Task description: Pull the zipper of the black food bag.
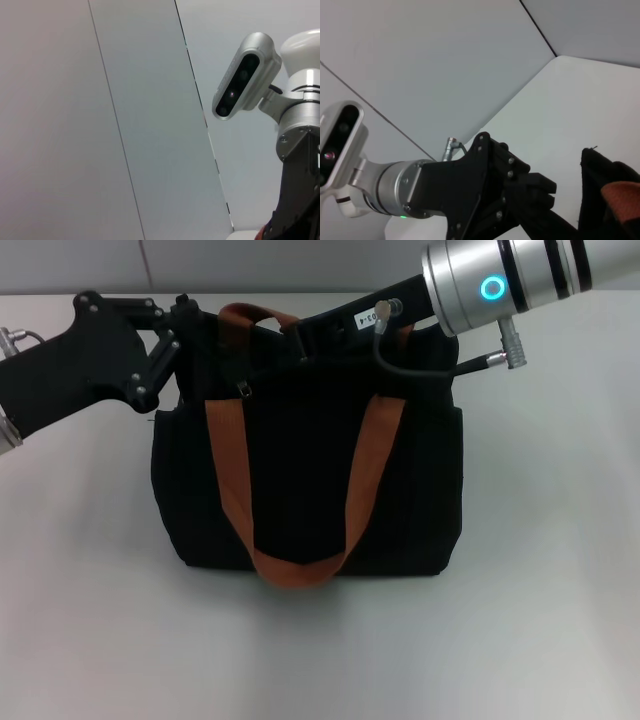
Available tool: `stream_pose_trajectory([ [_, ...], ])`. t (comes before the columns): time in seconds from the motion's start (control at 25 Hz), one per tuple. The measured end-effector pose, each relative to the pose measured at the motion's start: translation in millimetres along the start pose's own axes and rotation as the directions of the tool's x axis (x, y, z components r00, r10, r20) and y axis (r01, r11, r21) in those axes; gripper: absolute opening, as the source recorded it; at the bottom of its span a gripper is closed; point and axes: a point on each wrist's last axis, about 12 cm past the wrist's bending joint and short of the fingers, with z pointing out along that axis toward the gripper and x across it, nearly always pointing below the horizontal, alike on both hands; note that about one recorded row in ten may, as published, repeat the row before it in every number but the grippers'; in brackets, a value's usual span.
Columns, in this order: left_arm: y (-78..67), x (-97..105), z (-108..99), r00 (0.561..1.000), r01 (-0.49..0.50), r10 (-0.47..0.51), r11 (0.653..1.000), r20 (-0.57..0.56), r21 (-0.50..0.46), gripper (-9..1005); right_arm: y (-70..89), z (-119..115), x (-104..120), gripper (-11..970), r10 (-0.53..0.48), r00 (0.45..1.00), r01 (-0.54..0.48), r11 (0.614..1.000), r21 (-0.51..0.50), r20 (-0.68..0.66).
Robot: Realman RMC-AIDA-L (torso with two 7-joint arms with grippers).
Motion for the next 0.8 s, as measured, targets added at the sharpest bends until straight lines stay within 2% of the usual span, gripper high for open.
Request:
stream_pose_trajectory([
  [0.12,0.4,-1.4,0.8,1.0,0.003,-0.003,1.0,0.005,0.006,25,-0.4,1.3,-0.4,302,-0.003,1.0,0.004,1.0,0.012,-0.01],
  [0.8,2.4,-5.5,6.2,1.0,0.001,-0.002,1.0,0.021,0.021,25,-0.1,-0.3,-4.4,303,-0.022,1.0,0.023,0.999,0.043,-0.02],
])
